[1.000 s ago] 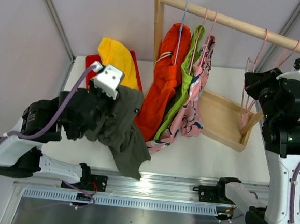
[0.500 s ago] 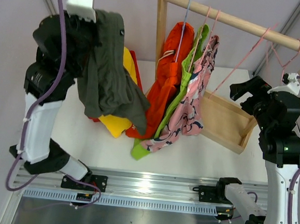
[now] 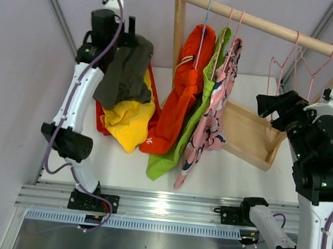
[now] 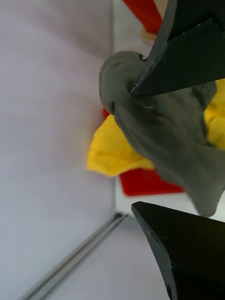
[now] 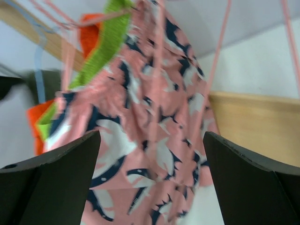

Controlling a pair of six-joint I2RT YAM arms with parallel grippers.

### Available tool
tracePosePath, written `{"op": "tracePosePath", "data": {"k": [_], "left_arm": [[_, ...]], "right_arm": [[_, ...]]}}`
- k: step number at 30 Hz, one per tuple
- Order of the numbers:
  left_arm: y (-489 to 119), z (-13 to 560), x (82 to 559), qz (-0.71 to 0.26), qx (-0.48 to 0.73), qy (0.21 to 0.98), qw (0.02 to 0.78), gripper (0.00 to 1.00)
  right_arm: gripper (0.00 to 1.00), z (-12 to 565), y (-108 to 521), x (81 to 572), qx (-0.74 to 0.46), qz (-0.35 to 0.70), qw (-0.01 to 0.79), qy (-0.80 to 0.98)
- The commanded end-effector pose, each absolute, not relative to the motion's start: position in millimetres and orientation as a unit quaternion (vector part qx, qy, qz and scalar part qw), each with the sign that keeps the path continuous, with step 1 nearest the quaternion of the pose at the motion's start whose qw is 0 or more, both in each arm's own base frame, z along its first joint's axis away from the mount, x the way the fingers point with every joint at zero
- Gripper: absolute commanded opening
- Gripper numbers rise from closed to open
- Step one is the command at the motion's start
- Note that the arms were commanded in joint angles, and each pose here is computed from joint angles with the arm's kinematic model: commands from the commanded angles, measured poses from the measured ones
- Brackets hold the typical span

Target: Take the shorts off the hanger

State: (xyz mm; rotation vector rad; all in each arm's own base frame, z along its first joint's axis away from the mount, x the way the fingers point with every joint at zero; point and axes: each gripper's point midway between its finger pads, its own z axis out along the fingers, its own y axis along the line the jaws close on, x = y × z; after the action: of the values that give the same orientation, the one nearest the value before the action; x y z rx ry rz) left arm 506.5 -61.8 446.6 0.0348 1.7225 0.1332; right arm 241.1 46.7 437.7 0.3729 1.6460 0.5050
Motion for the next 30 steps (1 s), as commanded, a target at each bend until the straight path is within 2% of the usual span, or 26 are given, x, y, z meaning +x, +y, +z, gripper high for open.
{"op": "tracePosePath", "data": {"k": [1, 5, 7, 9, 10, 11, 14, 15, 17, 18, 20, 21, 27, 30], "left_arm": [[-81.8, 408.7, 511.7, -0.005, -0.001, 0.784, 0.621, 0.99], [-85.9, 398.6, 479.5, -0.032, -0.003, 0.782, 0.623, 0.99], [-87.8, 421.7, 448.9, -0.041, -0.001, 0.764, 0.644, 0.99], [-91.2, 401.5, 430.2, -0.038, 0.007, 0.778, 0.627, 0.99], [-87.9, 418.1, 410.5, -0.045, 0.004, 0.766, 0.642, 0.99], [-89.1, 391.4, 402.1, -0.042, 0.013, 0.783, 0.621, 0.99], [-87.2, 387.1, 365.3, -0.055, 0.020, 0.776, 0.628, 0.99], [-88.3, 360.1, 357.7, -0.055, 0.028, 0.792, 0.608, 0.99], [-84.9, 369.4, 337.1, -0.066, 0.029, 0.779, 0.623, 0.99], [-85.9, 348.8, 332.3, -0.067, 0.036, 0.791, 0.608, 0.99], [-83.8, 356.5, 319.7, -0.077, 0.034, 0.776, 0.625, 0.99], [-86.8, 336.3, 317.0, -0.082, 0.038, 0.786, 0.611, 0.99], [-91.0, 323.3, 311.5, -0.095, 0.042, 0.788, 0.607, 0.99], [-93.4, 324.5, 310.6, -0.102, 0.044, 0.784, 0.611, 0.99]], "right_arm": [[0.99, 506.4, 69.4, 224.4, 0.083, 0.281, 0.698, 0.653], [0.99, 554.5, 85.6, 221.4, 0.041, 0.318, 0.711, 0.626], [0.99, 562.3, 91.5, 233.5, 0.035, 0.334, 0.708, 0.621], [0.99, 572.3, 95.9, 238.5, 0.033, 0.349, 0.708, 0.613], [0.99, 573.2, 99.9, 250.8, 0.030, 0.356, 0.704, 0.614], [0.99, 573.5, 102.4, 257.0, 0.030, 0.362, 0.700, 0.615], [0.99, 570.3, 113.4, 283.0, 0.035, 0.368, 0.686, 0.626], [0.99, 573.0, 116.8, 286.5, 0.033, 0.368, 0.687, 0.626], [0.99, 567.2, 129.6, 302.9, 0.030, 0.371, 0.681, 0.631], [0.99, 564.1, 134.4, 308.7, 0.029, 0.372, 0.678, 0.633], [0.99, 554.0, 148.4, 325.1, 0.027, 0.375, 0.668, 0.642], [0.99, 550.3, 152.4, 330.7, 0.028, 0.374, 0.665, 0.646], [0.97, 518.9, 164.3, 357.1, 0.046, 0.347, 0.656, 0.669], [0.89, 504.3, 162.4, 364.4, 0.056, 0.333, 0.653, 0.678]]}}
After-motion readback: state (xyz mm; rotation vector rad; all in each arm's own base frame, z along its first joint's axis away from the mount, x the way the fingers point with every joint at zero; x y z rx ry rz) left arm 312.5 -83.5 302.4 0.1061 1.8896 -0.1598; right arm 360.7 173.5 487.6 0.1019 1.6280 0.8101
